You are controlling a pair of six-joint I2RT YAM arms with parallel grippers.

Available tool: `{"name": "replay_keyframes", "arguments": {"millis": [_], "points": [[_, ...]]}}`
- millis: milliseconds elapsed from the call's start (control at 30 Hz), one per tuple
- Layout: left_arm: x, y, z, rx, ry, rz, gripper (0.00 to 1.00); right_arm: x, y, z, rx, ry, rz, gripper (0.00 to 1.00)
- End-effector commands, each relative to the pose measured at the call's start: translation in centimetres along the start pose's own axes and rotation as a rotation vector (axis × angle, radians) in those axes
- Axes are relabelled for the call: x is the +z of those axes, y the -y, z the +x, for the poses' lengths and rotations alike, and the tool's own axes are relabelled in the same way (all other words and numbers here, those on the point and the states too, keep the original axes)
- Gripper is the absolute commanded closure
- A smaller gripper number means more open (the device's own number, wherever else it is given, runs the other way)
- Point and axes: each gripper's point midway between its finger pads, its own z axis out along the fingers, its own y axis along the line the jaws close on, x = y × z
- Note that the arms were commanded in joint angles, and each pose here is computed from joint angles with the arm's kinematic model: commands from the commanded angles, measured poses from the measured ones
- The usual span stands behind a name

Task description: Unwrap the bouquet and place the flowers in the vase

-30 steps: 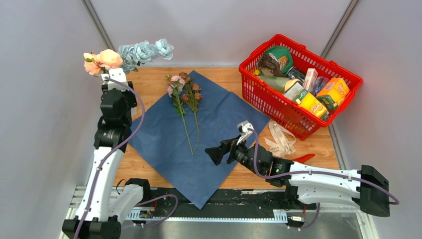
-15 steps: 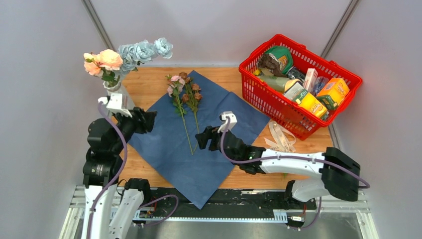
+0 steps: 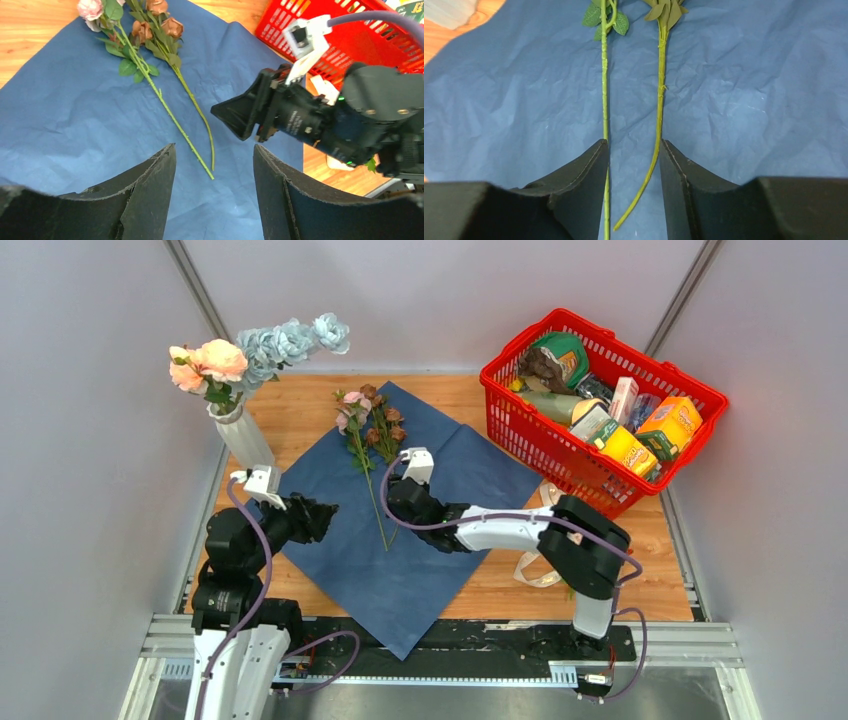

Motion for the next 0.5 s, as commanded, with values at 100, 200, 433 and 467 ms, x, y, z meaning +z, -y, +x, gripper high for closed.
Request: {"name": "replay_keyframes", "arguments": {"millis": [100,200,433,467], "points": [[-0.1,-0.2,-1.4,-0.002,0.062,-0.034,0.34,4.1,0.6,1.3,-0.081,-0.043,0.100,0.60],[-0.1,0.0,-1.3,0.004,0.058,-0.026,0.34,5.5,1.1,2.0,-0.108,-0.063,0.128,0.62],[-0.3,-0.2,-1.7,0.013,0.080,-0.045,0.34,7.3,2.8,4.2,-0.155,-0.108,0.207,0.65],[-0.3,-0.3,-1.7,0.012,0.078,-0.047,0.34,7.4,2.9,4.6,-0.163,-0.114,0.214,0.65]]}}
